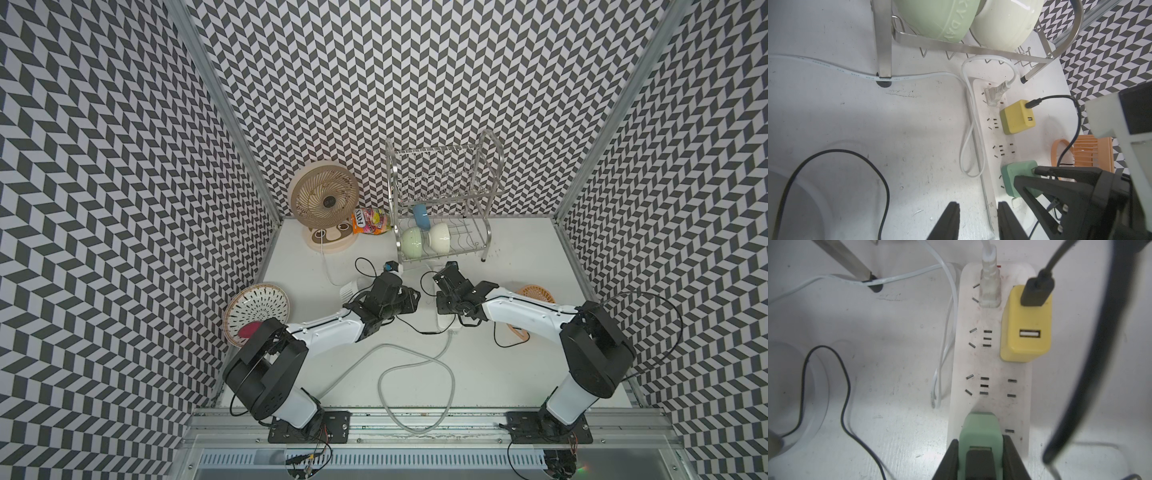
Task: Unplug the desk fan from the power strip
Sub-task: Remove the plug from the socket.
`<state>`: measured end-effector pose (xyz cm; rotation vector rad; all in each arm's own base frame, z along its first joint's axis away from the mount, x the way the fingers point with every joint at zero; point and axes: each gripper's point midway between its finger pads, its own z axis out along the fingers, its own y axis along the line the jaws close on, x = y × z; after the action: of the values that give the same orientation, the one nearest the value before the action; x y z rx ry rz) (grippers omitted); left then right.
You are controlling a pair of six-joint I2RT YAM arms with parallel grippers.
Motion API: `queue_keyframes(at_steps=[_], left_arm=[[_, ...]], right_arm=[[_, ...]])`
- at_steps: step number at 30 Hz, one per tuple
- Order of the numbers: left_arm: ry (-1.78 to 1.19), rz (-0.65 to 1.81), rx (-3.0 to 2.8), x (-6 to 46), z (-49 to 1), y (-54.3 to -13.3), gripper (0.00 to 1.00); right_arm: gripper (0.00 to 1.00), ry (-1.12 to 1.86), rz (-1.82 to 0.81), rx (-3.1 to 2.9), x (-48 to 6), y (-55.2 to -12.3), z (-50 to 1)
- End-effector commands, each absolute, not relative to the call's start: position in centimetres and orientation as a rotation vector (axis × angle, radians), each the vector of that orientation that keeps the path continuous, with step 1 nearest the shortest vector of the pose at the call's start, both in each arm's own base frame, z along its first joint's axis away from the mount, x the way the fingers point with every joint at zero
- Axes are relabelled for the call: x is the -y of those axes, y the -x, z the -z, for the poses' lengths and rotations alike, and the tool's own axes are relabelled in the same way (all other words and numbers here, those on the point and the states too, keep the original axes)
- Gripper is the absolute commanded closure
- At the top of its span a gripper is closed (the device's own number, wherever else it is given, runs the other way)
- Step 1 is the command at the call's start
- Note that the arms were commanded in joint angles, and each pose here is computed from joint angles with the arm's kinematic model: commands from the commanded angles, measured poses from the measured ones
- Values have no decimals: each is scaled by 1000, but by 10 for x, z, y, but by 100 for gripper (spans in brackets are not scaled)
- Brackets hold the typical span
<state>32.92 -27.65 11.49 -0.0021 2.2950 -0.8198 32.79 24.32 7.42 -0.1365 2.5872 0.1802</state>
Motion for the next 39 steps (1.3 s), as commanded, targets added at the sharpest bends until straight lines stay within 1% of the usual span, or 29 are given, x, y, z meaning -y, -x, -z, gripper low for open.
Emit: queue_keyframes(at_steps=[1,5,12,13,15,18,20,23,26,32,36,39], left_arm=[[4,840,-2283,276,-117,-333,61],[-1,875,-2287,280,-115,-339,59],[-1,963,-2321,298,-101,-343,58],[8,965,-2331,299,-97,-344,59],[26,978,-2342,301,-94,-346,59],[60,985,-2358,301,-87,-350,59],[88,960,-2372,298,-82,-353,58],[112,920,-2385,293,-77,-356,55],[129,894,-2393,290,-74,-357,52],[138,890,-2412,292,-65,-358,48],[155,866,-2430,289,-57,-359,47],[162,855,-2438,288,-53,-359,48]], right_arm=[[100,340,-353,-2523,-287,-328,-87],[100,460,-421,-2489,-301,-321,-92],[100,471,-378,-2498,-294,-319,-86],[99,467,-382,-2496,-294,-319,-87],[92,456,-392,-2489,-294,-319,-91],[80,441,-404,-2469,-295,-321,-101],[75,431,-406,-2459,-294,-322,-107],[70,415,-402,-2456,-292,-322,-112],[68,404,-393,-2464,-291,-323,-111],[59,389,-388,-2472,-291,-323,-109],[58,382,-386,-2481,-291,-323,-107],[63,374,-368,-2488,-289,-324,-105]])
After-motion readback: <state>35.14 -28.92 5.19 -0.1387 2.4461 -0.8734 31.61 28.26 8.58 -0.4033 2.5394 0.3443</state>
